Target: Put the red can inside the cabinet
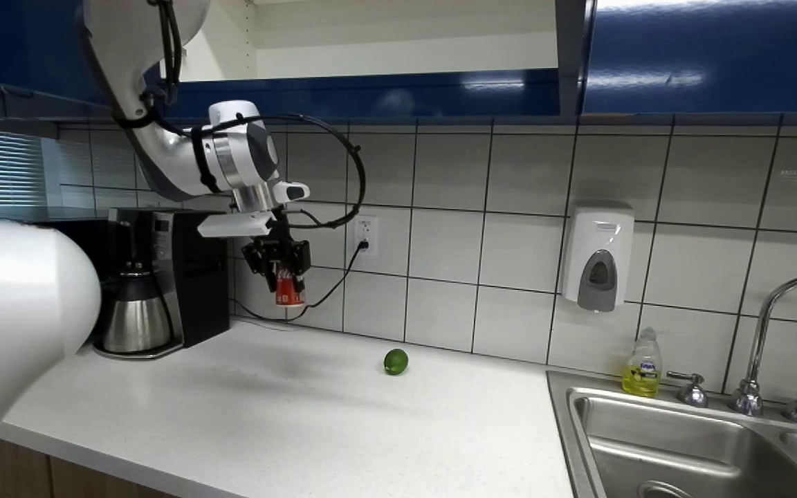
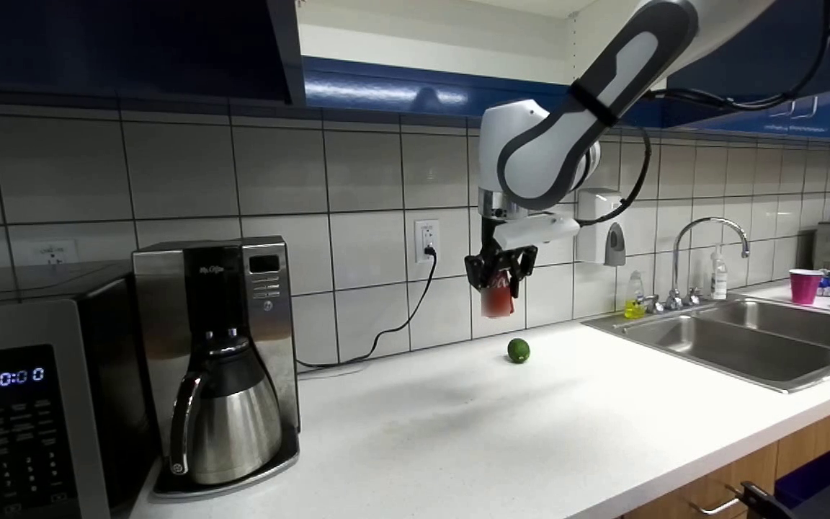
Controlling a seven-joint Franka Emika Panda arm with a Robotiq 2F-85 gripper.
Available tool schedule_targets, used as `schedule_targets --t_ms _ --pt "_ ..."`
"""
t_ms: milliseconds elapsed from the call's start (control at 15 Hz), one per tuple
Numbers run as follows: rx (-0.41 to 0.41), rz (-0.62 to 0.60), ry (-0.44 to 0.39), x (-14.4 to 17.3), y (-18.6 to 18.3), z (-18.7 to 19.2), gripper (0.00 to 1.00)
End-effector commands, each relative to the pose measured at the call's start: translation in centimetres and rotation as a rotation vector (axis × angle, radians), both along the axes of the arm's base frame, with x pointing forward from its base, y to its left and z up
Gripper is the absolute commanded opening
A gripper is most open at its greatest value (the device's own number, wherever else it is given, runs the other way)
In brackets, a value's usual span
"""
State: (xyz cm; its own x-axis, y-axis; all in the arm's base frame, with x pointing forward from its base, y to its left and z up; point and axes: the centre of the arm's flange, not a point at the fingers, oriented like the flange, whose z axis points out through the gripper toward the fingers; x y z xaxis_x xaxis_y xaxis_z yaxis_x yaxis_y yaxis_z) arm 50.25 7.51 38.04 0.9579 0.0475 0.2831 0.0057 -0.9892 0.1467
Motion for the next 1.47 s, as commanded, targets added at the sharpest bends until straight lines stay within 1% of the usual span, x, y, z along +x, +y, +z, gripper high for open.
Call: schedule_targets --t_ms 0,333,533,1000,1400 --pt "0.026 -0.022 -0.011 -3.8 0.5 5.9 0.37" --pt "0.031 -0.053 -0.049 -6.3 0.8 11.4 0.37" --pt "0.055 -0.086 -0.079 -7.4 1.2 14.1 0.37" --pt "0.078 -0.134 -0.148 -9.1 1.2 20.2 0.37" --pt "0.065 -0.170 -0.184 -10.2 0.7 25.3 0.37"
